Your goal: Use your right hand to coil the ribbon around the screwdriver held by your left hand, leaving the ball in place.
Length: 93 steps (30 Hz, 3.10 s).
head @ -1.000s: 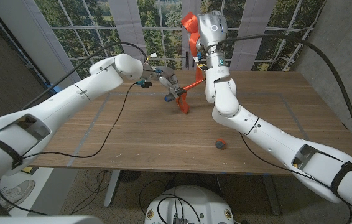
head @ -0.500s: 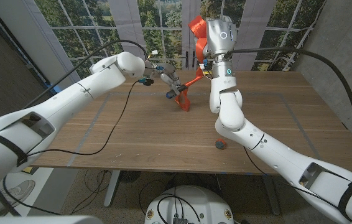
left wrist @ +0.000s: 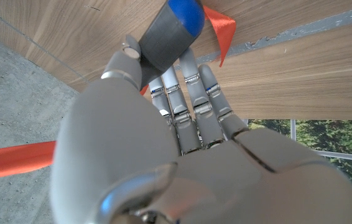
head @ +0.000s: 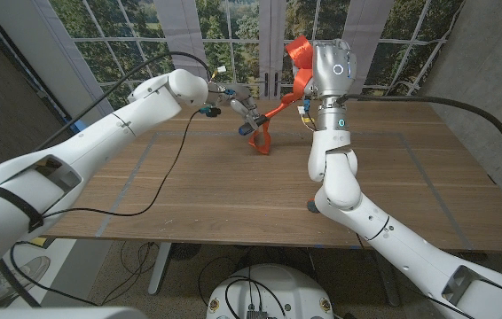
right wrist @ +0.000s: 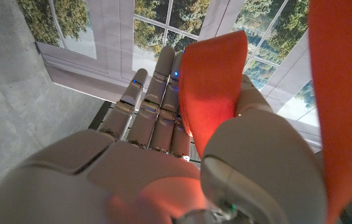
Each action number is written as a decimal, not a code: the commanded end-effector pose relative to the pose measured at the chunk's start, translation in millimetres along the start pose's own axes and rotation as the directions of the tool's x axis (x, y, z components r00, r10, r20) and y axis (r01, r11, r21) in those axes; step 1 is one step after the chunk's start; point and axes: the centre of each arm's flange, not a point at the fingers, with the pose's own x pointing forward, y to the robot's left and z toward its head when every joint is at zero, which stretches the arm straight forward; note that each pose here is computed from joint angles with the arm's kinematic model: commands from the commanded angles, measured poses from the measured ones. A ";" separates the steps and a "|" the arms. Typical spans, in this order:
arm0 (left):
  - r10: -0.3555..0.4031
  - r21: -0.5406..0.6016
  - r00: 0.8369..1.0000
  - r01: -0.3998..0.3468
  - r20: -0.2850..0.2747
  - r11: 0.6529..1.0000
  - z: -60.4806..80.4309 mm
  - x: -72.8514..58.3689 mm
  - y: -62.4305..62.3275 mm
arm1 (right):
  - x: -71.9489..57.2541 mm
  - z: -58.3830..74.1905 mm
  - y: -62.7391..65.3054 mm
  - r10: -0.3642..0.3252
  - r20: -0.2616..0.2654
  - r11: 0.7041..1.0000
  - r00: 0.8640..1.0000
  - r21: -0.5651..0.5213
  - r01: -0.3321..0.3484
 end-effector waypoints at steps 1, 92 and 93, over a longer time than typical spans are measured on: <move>0.015 -0.004 1.000 -0.015 0.008 1.000 5.5 0.3 5.0 | -27.7 -19.6 1.5 0.019 -0.049 1.000 0.999 0.017 -0.018; -0.042 -0.210 0.888 -0.062 -0.458 0.976 -49.2 -50.6 -57.9 | -99.0 -41.7 111.2 0.565 -0.049 0.825 0.824 0.072 -0.561; -0.045 -0.212 0.890 -0.059 -0.455 0.975 -50.2 -50.3 -58.7 | -99.3 -42.3 113.6 0.577 -0.049 0.816 0.815 0.069 -0.573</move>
